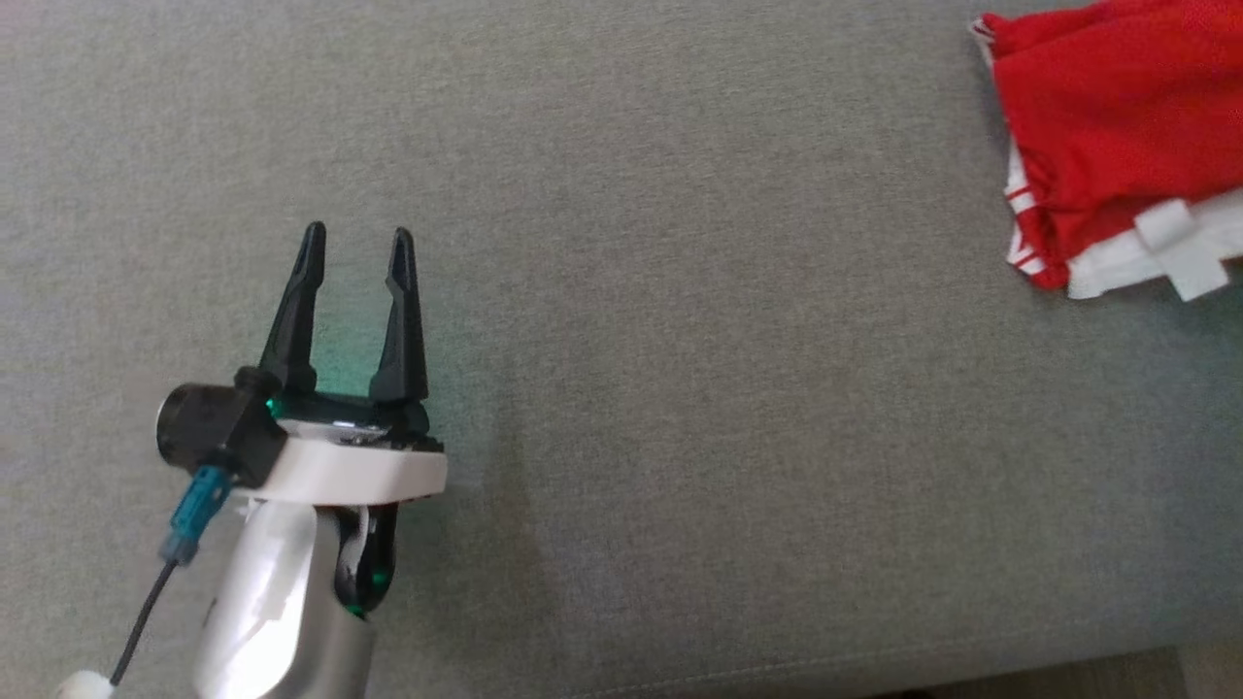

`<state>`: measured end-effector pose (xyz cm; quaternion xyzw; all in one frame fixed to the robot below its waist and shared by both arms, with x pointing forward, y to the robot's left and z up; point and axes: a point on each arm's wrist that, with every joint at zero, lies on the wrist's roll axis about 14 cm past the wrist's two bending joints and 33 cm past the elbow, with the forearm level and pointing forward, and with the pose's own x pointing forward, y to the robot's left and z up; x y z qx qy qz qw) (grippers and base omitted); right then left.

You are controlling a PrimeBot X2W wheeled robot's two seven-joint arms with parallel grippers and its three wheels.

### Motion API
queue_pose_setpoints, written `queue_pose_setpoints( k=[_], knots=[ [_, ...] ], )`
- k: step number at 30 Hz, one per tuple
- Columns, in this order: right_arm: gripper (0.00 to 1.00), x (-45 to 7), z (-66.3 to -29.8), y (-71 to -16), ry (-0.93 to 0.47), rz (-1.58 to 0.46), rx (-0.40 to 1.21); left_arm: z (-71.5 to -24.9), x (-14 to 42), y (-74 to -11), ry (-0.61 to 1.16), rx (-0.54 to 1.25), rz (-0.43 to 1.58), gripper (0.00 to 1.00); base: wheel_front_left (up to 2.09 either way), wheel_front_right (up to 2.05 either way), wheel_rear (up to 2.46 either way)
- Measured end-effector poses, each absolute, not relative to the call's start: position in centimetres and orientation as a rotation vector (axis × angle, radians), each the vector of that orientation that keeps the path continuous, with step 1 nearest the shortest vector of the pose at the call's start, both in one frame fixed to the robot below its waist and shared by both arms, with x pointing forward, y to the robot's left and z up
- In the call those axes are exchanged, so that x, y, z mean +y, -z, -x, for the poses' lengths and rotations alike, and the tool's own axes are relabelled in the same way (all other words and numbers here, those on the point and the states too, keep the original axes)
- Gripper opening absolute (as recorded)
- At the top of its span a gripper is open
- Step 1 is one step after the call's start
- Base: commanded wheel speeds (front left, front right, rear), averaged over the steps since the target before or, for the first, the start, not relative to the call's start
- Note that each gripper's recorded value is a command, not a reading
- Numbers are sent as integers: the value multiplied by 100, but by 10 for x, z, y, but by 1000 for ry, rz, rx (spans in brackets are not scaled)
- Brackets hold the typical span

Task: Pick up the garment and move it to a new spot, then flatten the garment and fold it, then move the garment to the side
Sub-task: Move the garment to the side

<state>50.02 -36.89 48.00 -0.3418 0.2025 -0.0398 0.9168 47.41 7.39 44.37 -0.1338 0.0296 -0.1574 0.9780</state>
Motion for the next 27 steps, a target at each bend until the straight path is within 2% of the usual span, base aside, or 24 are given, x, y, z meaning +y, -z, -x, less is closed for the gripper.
queue_pose_setpoints(
  k=[12,13,14,15,22,27],
  knots=[
    [0,-389,-502,-482,142,724,431,-476,82,-438,293,69,267,100,0,0,0],
    [18,-390,-502,-483,149,719,427,-476,83,-438,292,70,267,100,0,0,0],
    [74,-391,-503,-485,153,715,420,-476,83,-437,292,71,267,100,0,0,0],
    [100,-391,-503,-486,163,700,415,-476,83,-437,292,71,267,100,0,0,0],
    [100,-359,-515,-522,157,624,261,-474,85,-449,288,48,260,100,0,0,0],
    [100,-302,-522,-557,74,541,95,-472,91,-470,276,-1,254,100,0,0,0]
  ],
)
